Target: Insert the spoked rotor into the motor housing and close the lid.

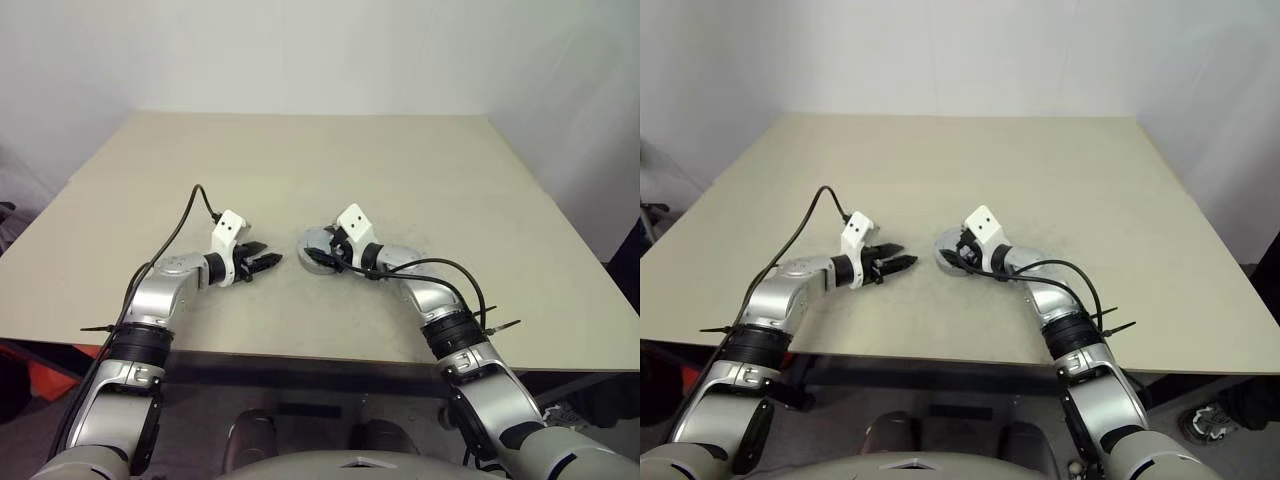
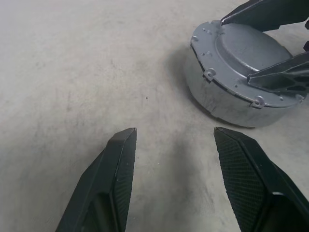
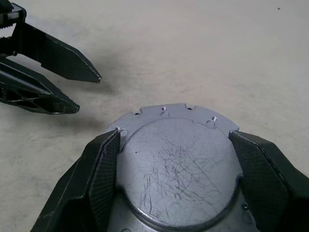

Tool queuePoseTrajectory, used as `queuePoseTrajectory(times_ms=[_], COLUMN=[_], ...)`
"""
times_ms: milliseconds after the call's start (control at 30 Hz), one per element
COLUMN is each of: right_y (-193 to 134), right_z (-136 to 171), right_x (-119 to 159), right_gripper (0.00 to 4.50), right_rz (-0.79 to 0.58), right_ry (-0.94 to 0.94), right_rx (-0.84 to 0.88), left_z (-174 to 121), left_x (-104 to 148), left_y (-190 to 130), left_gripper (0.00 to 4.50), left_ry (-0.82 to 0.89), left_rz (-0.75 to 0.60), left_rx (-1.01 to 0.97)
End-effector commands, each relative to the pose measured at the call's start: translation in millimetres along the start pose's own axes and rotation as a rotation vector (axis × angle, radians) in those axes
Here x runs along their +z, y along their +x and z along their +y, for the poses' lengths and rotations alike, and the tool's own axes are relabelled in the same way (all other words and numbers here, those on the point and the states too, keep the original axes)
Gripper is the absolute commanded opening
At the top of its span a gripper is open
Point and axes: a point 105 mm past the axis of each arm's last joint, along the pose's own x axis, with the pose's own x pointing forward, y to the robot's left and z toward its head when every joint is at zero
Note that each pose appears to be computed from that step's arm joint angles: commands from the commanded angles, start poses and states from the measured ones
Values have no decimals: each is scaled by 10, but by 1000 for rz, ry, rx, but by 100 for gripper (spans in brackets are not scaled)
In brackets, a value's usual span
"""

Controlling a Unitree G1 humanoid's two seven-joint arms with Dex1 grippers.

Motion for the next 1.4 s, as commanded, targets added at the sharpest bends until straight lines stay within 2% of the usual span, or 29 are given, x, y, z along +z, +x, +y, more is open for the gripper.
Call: queuePoseTrajectory(times_ms=[33, 200, 467, 767, 1200, 1400], right_y=[-92, -108, -81, -105, -77, -86], right_z=[-43, -74, -77, -35, -5, 2], right_x=[-178, -142, -288, -24, -2, 157], right_gripper=[315, 315, 315, 315, 315, 315], right_rz=[65, 48, 110, -12, -7, -75], right_ry=[31, 57, 68, 59, -12, -19], right_rx=[-10, -24, -31, 12, 17, 24], left_z=[-18, -24, -54, -57, -54, -40], left_x=[161, 156, 169, 158, 158, 156], left_y=[-6, -4, 12, 13, 13, 9], left_gripper=[275, 275, 275, 275, 275, 275], left_ry=[35, 33, 30, 26, 27, 27], left_rz=[-44, -43, -49, -49, -51, -50], left_rx=[-7, -10, -17, -16, -11, -7])
